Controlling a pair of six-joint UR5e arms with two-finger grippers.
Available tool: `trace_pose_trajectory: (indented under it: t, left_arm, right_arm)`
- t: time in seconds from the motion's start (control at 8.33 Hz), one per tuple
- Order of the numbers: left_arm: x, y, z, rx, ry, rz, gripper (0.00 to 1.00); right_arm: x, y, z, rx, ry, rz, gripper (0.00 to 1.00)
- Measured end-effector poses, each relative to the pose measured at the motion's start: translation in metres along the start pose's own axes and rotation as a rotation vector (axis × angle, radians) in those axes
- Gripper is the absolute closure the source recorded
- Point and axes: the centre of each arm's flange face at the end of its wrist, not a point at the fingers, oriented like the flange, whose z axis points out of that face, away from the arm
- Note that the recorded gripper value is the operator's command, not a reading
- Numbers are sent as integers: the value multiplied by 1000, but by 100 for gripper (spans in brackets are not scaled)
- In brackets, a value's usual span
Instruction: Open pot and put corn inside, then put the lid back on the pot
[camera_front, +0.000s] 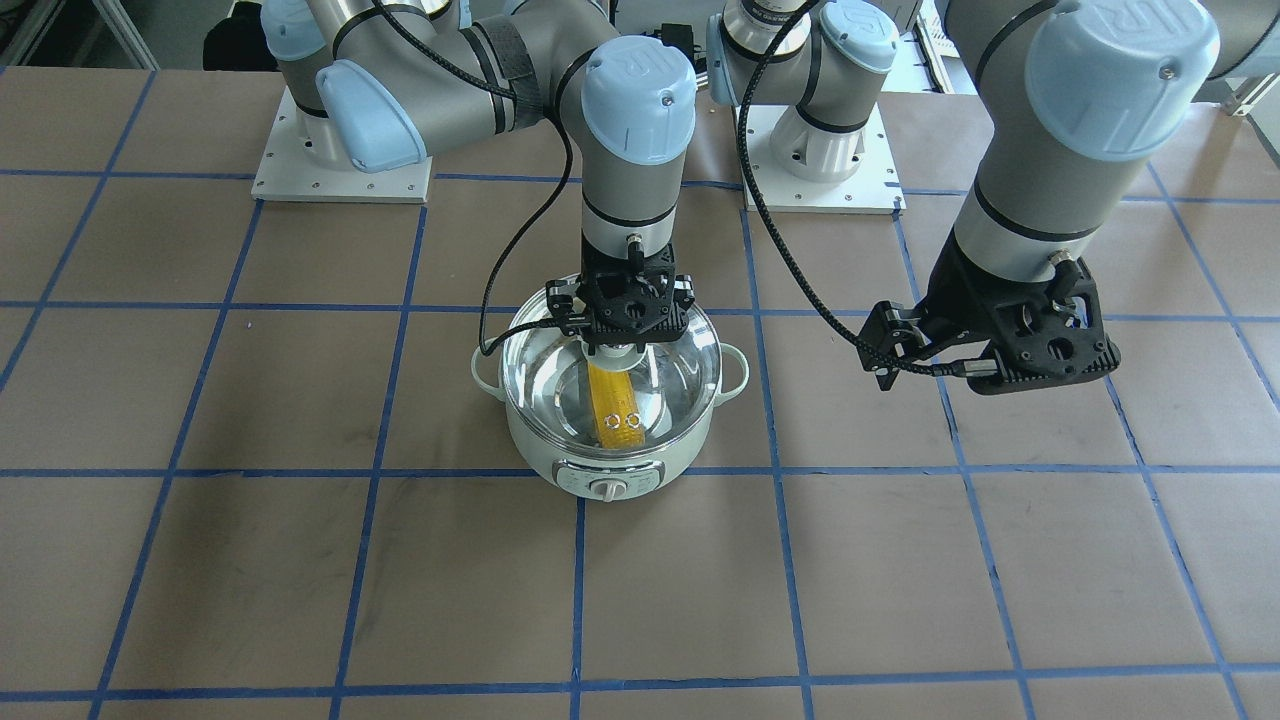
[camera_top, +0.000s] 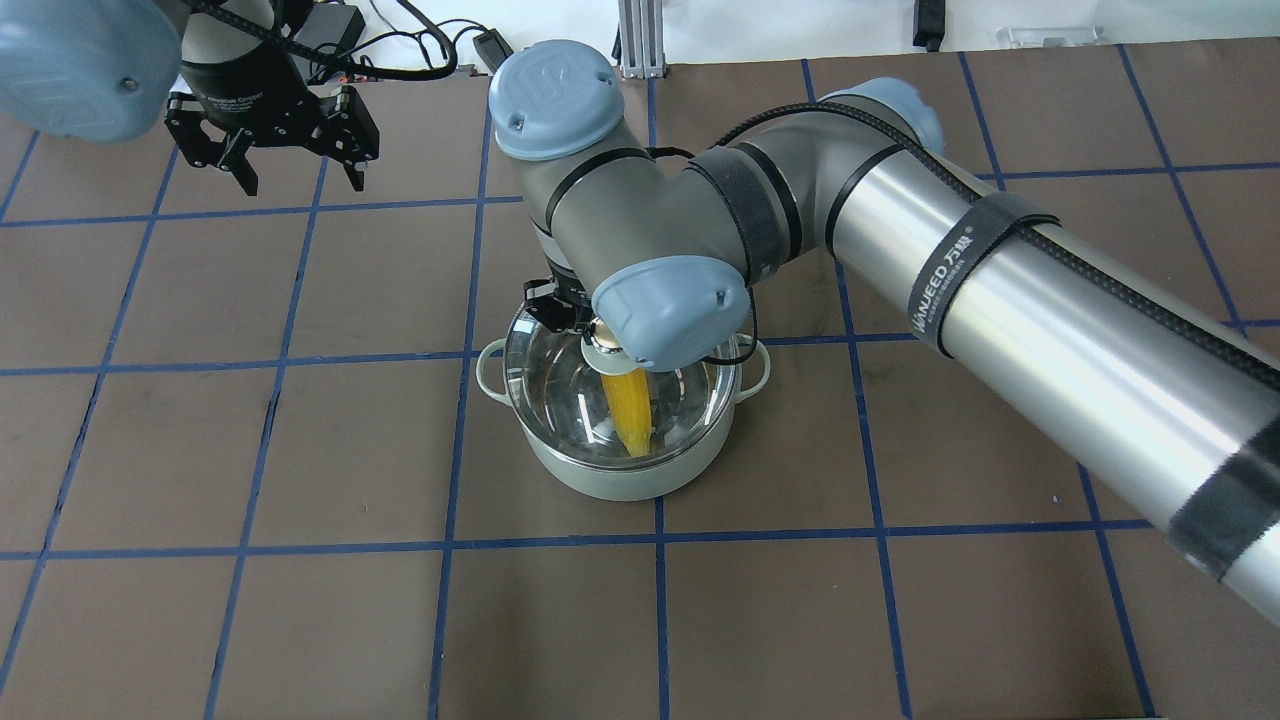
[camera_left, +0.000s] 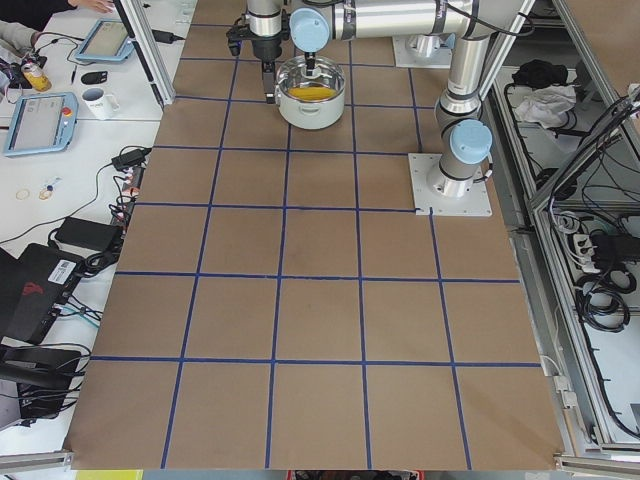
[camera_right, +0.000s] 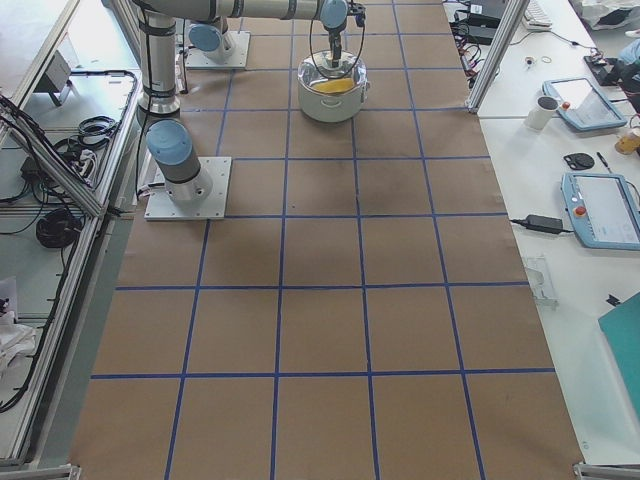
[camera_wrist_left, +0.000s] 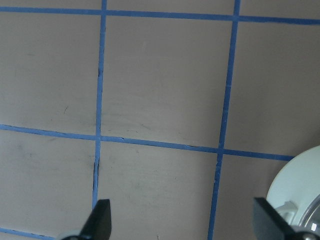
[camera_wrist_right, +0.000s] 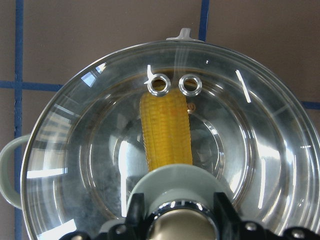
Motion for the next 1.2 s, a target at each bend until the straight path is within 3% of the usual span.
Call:
trace_pose_trajectory:
  t: [0.24, 1.2]
  left_arm:
    - [0, 0, -1, 8, 1, -1, 0]
    - [0, -1, -2, 13, 0, -2, 0]
  right_arm:
    - [5, -1, -8, 18, -4, 4, 86]
    - [5, 3, 2, -12, -16, 9, 90]
